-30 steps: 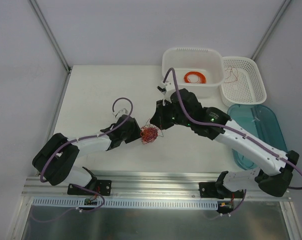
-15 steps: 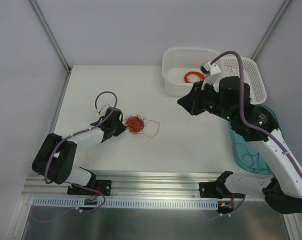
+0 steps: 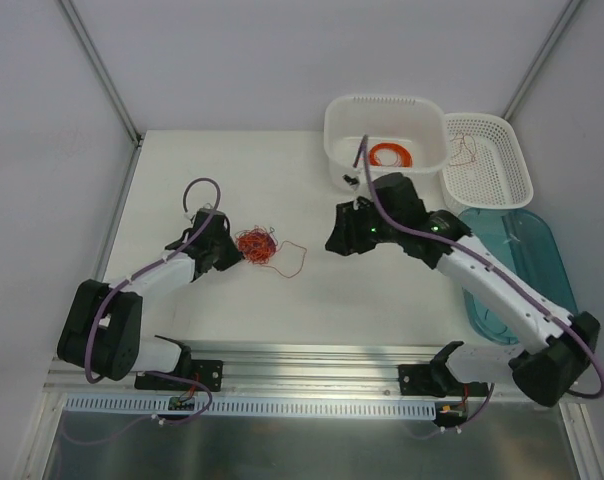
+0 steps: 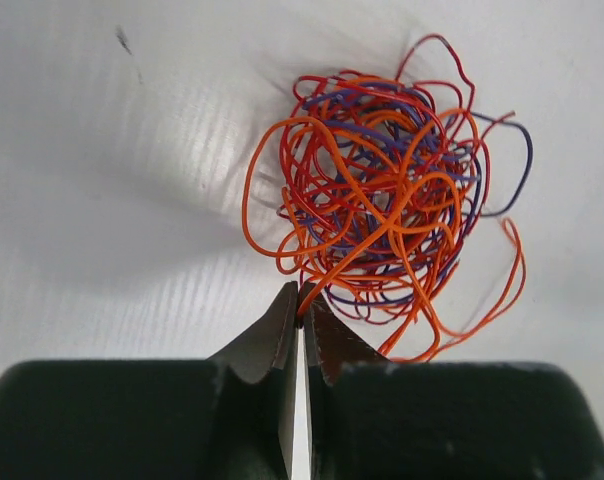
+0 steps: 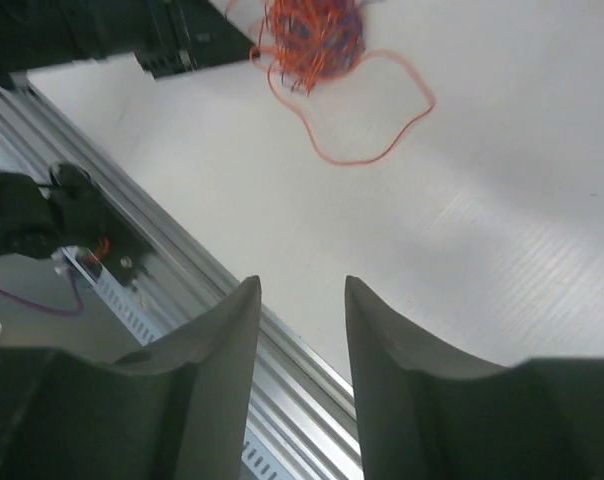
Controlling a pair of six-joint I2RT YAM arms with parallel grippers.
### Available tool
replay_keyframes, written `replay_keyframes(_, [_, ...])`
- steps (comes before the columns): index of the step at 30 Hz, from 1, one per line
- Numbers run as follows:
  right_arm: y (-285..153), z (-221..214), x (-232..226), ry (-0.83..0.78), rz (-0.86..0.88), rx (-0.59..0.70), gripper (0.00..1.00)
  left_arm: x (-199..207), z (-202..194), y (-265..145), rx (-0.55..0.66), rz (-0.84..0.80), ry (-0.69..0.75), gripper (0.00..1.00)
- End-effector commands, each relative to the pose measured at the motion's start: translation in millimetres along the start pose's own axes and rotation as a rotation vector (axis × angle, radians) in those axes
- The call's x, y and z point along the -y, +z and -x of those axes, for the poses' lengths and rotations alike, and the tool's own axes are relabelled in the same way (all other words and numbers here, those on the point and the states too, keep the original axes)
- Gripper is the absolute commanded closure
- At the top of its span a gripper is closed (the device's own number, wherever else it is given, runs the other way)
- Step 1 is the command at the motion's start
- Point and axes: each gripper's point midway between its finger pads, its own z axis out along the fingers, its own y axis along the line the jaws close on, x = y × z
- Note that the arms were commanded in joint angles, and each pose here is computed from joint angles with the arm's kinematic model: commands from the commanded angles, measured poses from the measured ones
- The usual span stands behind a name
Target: Untangle the cables
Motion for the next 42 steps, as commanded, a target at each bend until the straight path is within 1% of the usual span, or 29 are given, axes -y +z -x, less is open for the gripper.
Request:
replay_keyframes(1, [49, -19, -36, -0.070, 0.175, -0.045, 0.56, 17, -15, -15, -0.076, -0.116, 0.060, 0.98])
replay_keyframes(2, [61, -30, -39, -0.094, 0.190, -0.072, 0.53, 13, -21, -15, -0.093, -0.115, 0.061, 0.98])
replay_keyframes(3, [81, -48, -43, -0.133, 0.206, -0.129, 0.48, 14, -25, -17, -0.100, -0.125, 0.066, 0.98])
replay_keyframes(5, [101, -53, -50, -0.163, 0.250, -0.128, 0.42, 10, -30, -18, -0.111, -0.124, 0.067, 0.98])
replay_keyframes(6, [119, -68, -45, -0.195, 0.247, -0.165, 0.39, 11, -31, -20, -0.110, -0.131, 0.067, 0.98])
replay_keyframes(8, [137, -71, -45, -0.222, 0.266, -0.164, 0.38, 10, -34, -21, -0.119, -0.137, 0.070, 0.98])
replay_keyframes(9, [144, -70, -47, -0.236, 0.275, -0.166, 0.36, 10, -34, -23, -0.115, -0.143, 0.073, 0.98])
replay_keyframes(10, [158, -78, -44, -0.256, 0.280, -0.190, 0.35, 10, -34, -23, -0.116, -0.144, 0.081, 0.98])
replay_keyframes(13, [183, -83, -42, -0.295, 0.291, -0.221, 0.34, 9, -35, -24, -0.114, -0.148, 0.089, 0.98])
replay_keyframes(16, [199, -80, -45, -0.313, 0.306, -0.226, 0.33, 11, -35, -24, -0.121, -0.157, 0.090, 0.98])
replay_keyframes(17, [210, -87, -40, -0.308, 0.300, -0.251, 0.33, 11, -36, -24, -0.124, -0.156, 0.091, 0.98])
replay_keyframes(22, [232, -101, -36, -0.312, 0.299, -0.300, 0.32, 9, -36, -24, -0.122, -0.153, 0.096, 0.98])
replay_keyframes(26, [234, -116, -31, -0.301, 0.303, -0.344, 0.34, 4, -34, -23, -0.101, -0.131, 0.101, 0.98])
replay_keyframes(29, [231, -125, -27, -0.301, 0.294, -0.367, 0.41, 3, -32, -20, -0.097, -0.116, 0.099, 0.98])
replay_keyframes(30, [229, -131, -24, -0.299, 0.291, -0.383, 0.54, 3, -31, -20, -0.096, -0.115, 0.101, 0.98])
replay_keyframes(31, [226, -130, -24, -0.298, 0.291, -0.384, 0.64, 4, -29, -19, -0.089, -0.113, 0.102, 0.98])
replay_keyframes(32, [223, -131, -25, -0.298, 0.293, -0.382, 0.82, 3, -28, -17, -0.088, -0.103, 0.102, 0.98])
replay_keyframes(33, [219, -135, -23, -0.292, 0.289, -0.391, 0.91, 2, -27, -17, -0.085, -0.096, 0.101, 0.98])
replay_keyframes(34, [209, -125, -28, -0.301, 0.293, -0.365, 0.98, 2, -24, -16, -0.073, -0.085, 0.098, 0.98])
replay_keyframes(36, [194, -118, -31, -0.309, 0.289, -0.349, 0.99, -2, -21, -13, -0.067, -0.062, 0.093, 0.99])
replay_keyframes(38, [168, -97, -37, -0.342, 0.285, -0.295, 0.99, -8, -16, -10, -0.053, -0.020, 0.082, 1.00])
replay_keyframes(39, [155, -96, -36, -0.347, 0.274, -0.306, 0.99, -11, -17, -10, -0.059, -0.004, 0.079, 1.00])
replay_keyframes(40, [145, -89, -36, -0.374, 0.260, -0.288, 0.99, -12, -16, -10, -0.064, 0.004, 0.074, 1.00])
replay_keyframes(41, [120, -68, -44, -0.398, 0.263, -0.217, 0.99, -19, -11, -7, -0.043, 0.039, 0.067, 1.00])
replay_keyframes(42, [106, -64, -40, -0.403, 0.233, -0.218, 0.99, -21, -10, -7, -0.046, 0.053, 0.062, 1.00])
